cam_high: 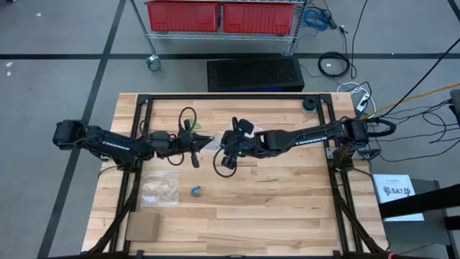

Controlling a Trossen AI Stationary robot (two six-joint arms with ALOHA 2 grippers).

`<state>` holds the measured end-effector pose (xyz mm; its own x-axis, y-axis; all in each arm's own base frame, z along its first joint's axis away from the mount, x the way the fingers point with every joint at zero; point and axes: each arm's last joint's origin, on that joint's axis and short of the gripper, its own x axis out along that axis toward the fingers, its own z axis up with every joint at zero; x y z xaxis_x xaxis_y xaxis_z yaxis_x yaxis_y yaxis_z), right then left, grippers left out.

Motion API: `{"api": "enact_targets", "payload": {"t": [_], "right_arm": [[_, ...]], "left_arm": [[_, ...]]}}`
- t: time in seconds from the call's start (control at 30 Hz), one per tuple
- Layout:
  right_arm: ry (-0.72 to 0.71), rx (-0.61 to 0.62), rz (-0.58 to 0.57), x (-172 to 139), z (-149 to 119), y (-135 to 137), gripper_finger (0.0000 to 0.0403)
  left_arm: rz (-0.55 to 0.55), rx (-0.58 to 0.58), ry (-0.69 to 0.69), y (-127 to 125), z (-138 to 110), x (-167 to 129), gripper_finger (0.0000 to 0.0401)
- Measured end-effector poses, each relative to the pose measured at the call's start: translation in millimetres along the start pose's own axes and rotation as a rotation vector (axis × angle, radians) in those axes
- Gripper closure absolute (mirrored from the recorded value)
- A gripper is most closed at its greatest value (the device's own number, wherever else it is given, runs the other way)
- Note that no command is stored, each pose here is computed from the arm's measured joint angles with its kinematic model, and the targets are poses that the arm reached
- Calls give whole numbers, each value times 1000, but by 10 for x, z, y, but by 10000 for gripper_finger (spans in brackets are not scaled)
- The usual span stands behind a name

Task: Sort rubber bands
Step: Put the blue rubber band into the open transparent zip lock bag

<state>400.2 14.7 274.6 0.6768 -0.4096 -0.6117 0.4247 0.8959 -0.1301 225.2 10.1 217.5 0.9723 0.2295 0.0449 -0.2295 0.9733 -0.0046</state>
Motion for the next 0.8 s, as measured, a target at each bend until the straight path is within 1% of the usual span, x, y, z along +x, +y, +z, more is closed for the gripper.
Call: {"api": "enact_targets", "payload": {"t": [0.07, 0.2, 0.33, 0.47, 0.53, 0.6, 0.7, 0.8], "right_arm": [[-15, -15, 9, -8, 11, 24, 232], [-23, -3, 23, -15, 24, 35, 207], [5, 84, 78, -38, 107, -22, 185], [29, 150, 49, 1, 122, -132, 180], [37, 193, 33, 24, 131, -194, 184], [61, 196, 18, 37, 111, -230, 191], [74, 148, 11, 37, 96, -237, 209], [69, 83, 27, -2, 88, -167, 241]], "left_arm": [[1, 0, 0, 1, 1, 1, 401], [0, 2, 8, 0, -7, 1, 401], [1, 3, 12, 1, -11, 1, 401], [0, 3, 12, 0, -11, 0, 401], [1, 3, 12, 1, -11, 1, 401], [1, 4, 14, 1, -12, 1, 401], [1, 5, 20, 1, -19, 1, 401], [0, 8, 20, 0, -19, 0, 401]]}}
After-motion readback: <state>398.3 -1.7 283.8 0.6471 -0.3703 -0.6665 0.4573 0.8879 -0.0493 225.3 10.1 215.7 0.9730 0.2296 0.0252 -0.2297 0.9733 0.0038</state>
